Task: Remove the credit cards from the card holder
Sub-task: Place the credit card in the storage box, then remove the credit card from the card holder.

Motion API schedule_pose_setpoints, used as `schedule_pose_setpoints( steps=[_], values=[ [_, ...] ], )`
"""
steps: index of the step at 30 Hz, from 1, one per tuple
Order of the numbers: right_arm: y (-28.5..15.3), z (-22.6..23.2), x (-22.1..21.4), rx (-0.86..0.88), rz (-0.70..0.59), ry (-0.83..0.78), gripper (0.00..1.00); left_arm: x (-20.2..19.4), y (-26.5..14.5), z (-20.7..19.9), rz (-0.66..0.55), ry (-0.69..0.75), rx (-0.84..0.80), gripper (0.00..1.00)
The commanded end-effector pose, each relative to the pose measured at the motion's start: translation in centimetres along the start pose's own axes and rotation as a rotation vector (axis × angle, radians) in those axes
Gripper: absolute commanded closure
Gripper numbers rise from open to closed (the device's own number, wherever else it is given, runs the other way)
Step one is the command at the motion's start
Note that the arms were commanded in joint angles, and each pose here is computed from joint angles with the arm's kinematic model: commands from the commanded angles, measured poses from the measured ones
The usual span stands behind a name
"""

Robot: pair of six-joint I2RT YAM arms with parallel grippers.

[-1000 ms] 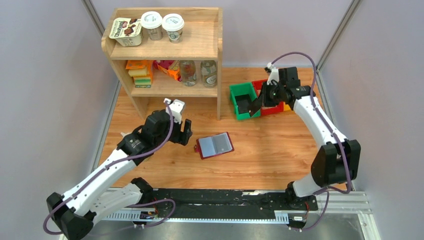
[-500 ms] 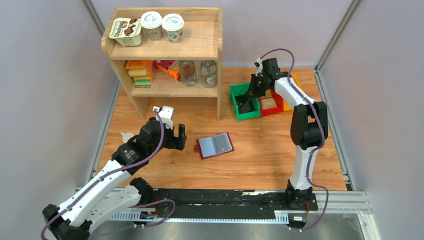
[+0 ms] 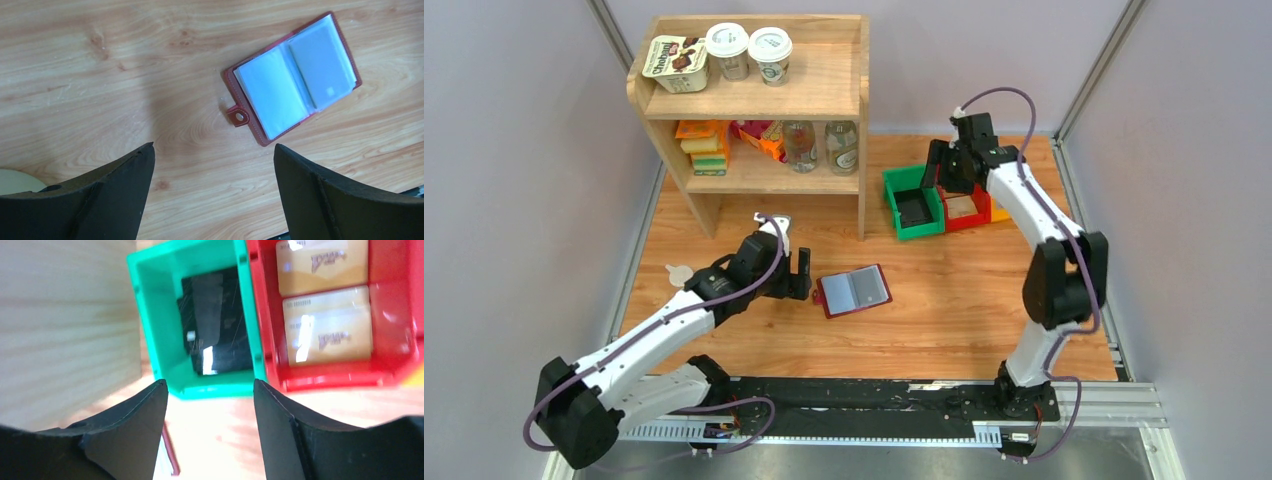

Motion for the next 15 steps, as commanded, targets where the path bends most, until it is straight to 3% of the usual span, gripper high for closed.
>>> schedule_pose_setpoints(
  steps=[1, 10, 15],
  values=[
    [-6.3, 3.0, -1.0, 0.035, -0.123, 0.009, 0.32, 0.3, 1.0, -1.3, 0.020, -0.081, -0.010, 0.06],
    [-9.1, 12.6, -12.0, 0.272, -0.121, -0.084, 0.31, -1.4, 3.4, -1.7, 0.103, -0.175, 0.013, 0.18],
    [-8.1, 15.3, -16.0, 0.282, -0.068, -0.142, 0.41, -1.5, 4.0, -2.3, 0.113, -0.164, -0.016, 0.23]
  ],
)
Point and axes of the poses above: each gripper's point midway between its finger pads, its own y axis out along the fingers, its own z axis along the line the jaws close on, x = y × z, the point moved 2 cm from there along -y, back along the fingers, and after that the axes turned 14 degrees about -y, right-handed, at the moved point
